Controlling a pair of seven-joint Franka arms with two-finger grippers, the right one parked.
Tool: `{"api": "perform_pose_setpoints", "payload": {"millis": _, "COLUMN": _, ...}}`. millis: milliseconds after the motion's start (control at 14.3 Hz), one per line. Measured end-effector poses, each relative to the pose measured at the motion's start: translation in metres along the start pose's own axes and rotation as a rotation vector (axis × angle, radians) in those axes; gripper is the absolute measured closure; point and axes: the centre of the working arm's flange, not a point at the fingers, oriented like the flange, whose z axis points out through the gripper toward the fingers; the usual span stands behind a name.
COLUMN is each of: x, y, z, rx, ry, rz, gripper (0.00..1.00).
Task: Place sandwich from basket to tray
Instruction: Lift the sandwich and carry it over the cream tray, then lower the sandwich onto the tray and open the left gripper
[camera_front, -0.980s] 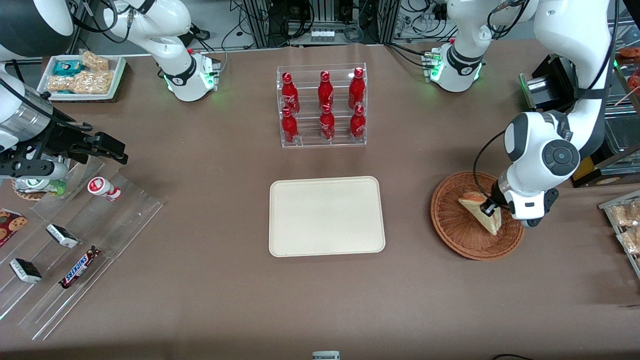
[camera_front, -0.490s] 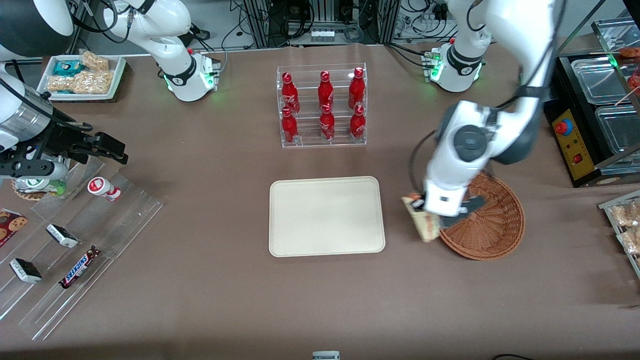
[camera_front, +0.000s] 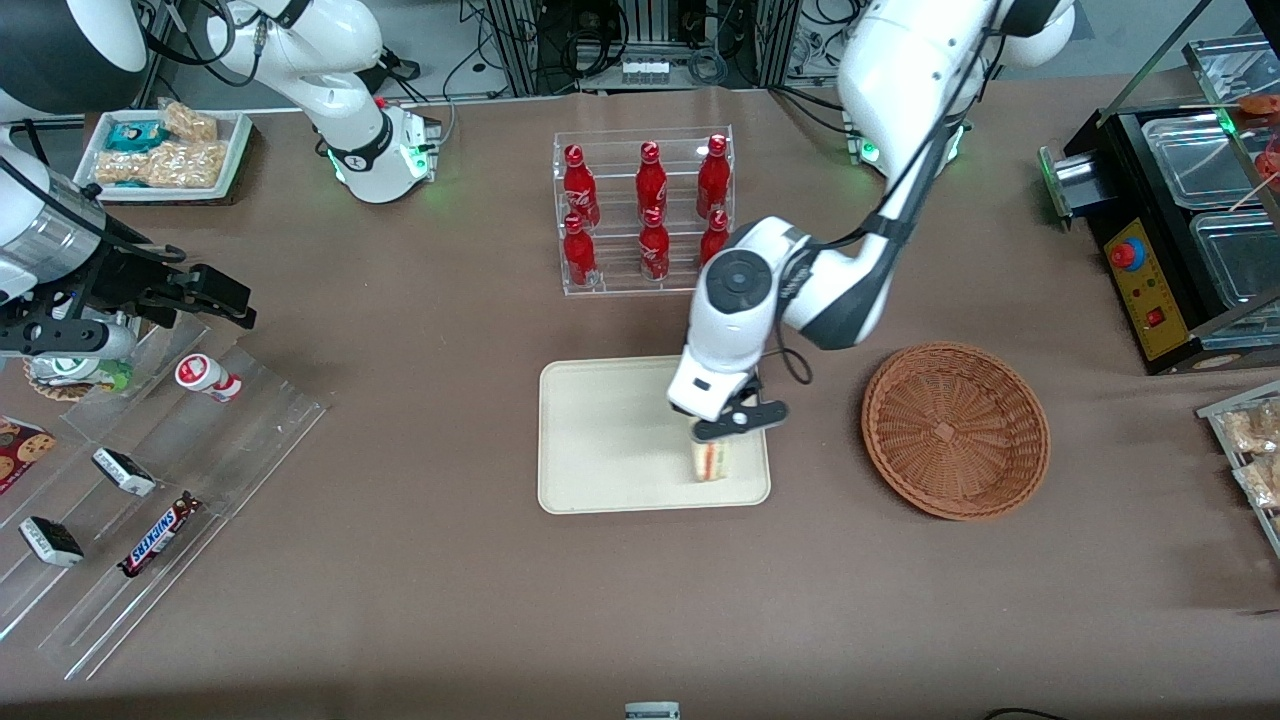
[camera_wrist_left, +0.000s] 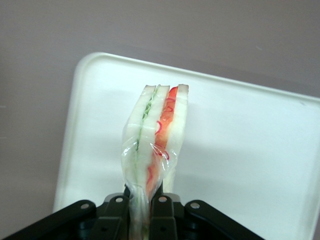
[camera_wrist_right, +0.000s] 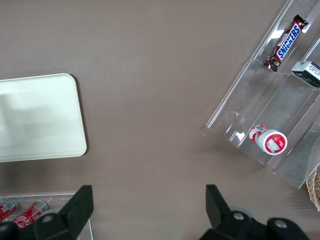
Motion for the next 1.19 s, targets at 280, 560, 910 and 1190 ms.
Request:
{"api": "perform_pose_setpoints", "payload": {"millis": 280, "x": -0.035, "y": 0.029, "z": 0.024, "rx": -0.019, "ry": 0.005, "rz": 0.064, "gripper": 0.85}}
{"api": "perform_pose_setpoints", "payload": {"millis": 560, "x": -0.041, "y": 0.032, "z": 0.047, "rx": -0.013, "ry": -0.002, "rz": 0.059, "gripper": 0.84}}
{"api": "perform_pose_setpoints", "payload": {"millis": 910, "x": -0.030, "y": 0.040, "z": 0.026, "rx": -0.053, "ry": 0.032, "rz": 0.044, "gripper": 0.48}}
{"api": "perform_pose_setpoints", "payload": {"millis": 1190, "x": -0.002, "y": 0.027, "z": -0.070, "rx": -0.054, "ry": 0.056, "rz": 0.004, "gripper": 0.11}}
